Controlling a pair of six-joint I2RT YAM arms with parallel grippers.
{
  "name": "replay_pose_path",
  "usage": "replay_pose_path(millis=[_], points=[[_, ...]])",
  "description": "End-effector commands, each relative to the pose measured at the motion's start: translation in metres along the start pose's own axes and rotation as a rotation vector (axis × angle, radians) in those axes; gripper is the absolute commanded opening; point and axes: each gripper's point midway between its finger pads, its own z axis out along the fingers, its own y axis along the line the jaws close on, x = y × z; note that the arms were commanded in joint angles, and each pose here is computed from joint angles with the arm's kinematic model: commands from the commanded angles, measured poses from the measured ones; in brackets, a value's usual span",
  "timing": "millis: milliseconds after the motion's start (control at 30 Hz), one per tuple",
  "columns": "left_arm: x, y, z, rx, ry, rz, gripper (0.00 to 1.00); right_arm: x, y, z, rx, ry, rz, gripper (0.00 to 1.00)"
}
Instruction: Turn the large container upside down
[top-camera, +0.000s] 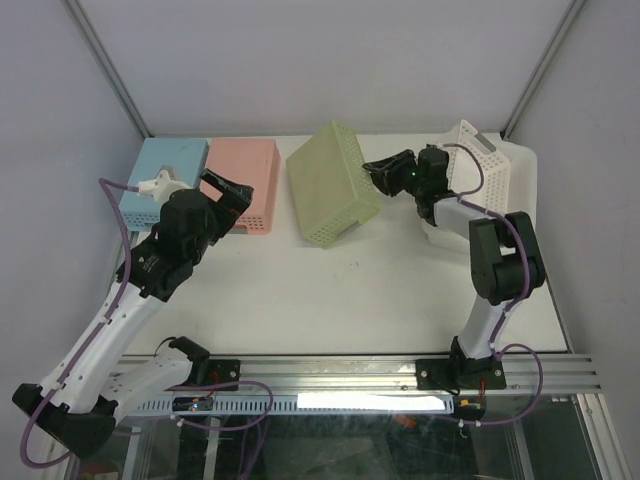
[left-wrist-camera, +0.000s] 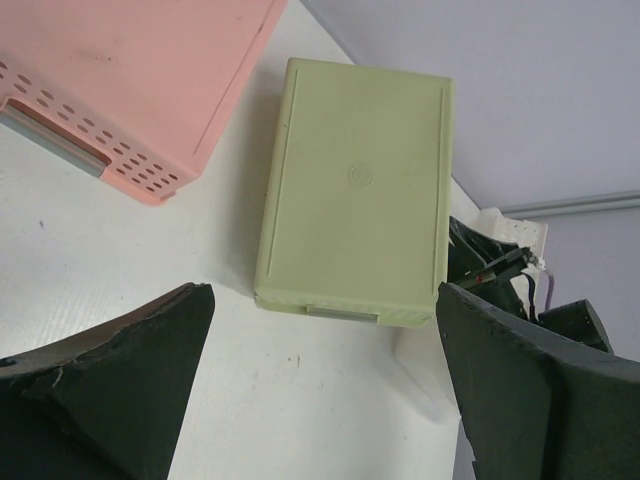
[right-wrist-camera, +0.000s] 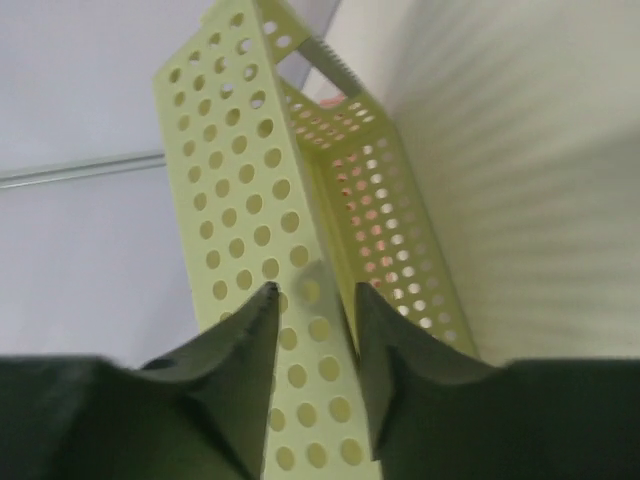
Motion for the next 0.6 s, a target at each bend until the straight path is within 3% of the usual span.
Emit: replay_pose_path(millis=[0, 33, 67, 267, 367, 400, 433, 567], points=[[0.008, -0.012, 0.010, 0.054, 0.032, 0.009, 0.99, -0.001, 0.005, -0.021, 0.058, -0.017, -0.117, 0.45], [0.010, -0.012, 0.012, 0.054, 0.041, 0.015, 0.99, 0.001, 0.009, -0.024, 0.072, -0.011, -0.111, 0.45], [0.013, -0.013, 0.013, 0.053, 0.049, 0.021, 0.99, -0.007, 0.006, -0.027, 0.108, -0.055, -0.176, 0.52], [0.021, -0.015, 0.021, 0.058, 0.083, 0.056, 0.99, -0.025, 0.006, -0.048, 0.272, -0.162, -0.346, 0.71], [0.026, -0.018, 0.024, 0.072, 0.102, 0.074, 0.99, -0.034, 0.005, -0.057, 0.364, -0.201, -0.458, 0.75], [0.028, -0.019, 0.025, 0.079, 0.109, 0.082, 0.99, -0.038, 0.006, -0.059, 0.394, -0.216, -0.493, 0.80], [0.030, -0.020, 0.027, 0.085, 0.119, 0.092, 0.99, -0.040, 0.005, -0.062, 0.424, -0.225, -0.527, 0.92], [0.041, -0.022, 0.034, 0.099, 0.163, 0.157, 0.99, -0.040, 0.006, -0.071, 0.474, -0.213, -0.661, 0.95]])
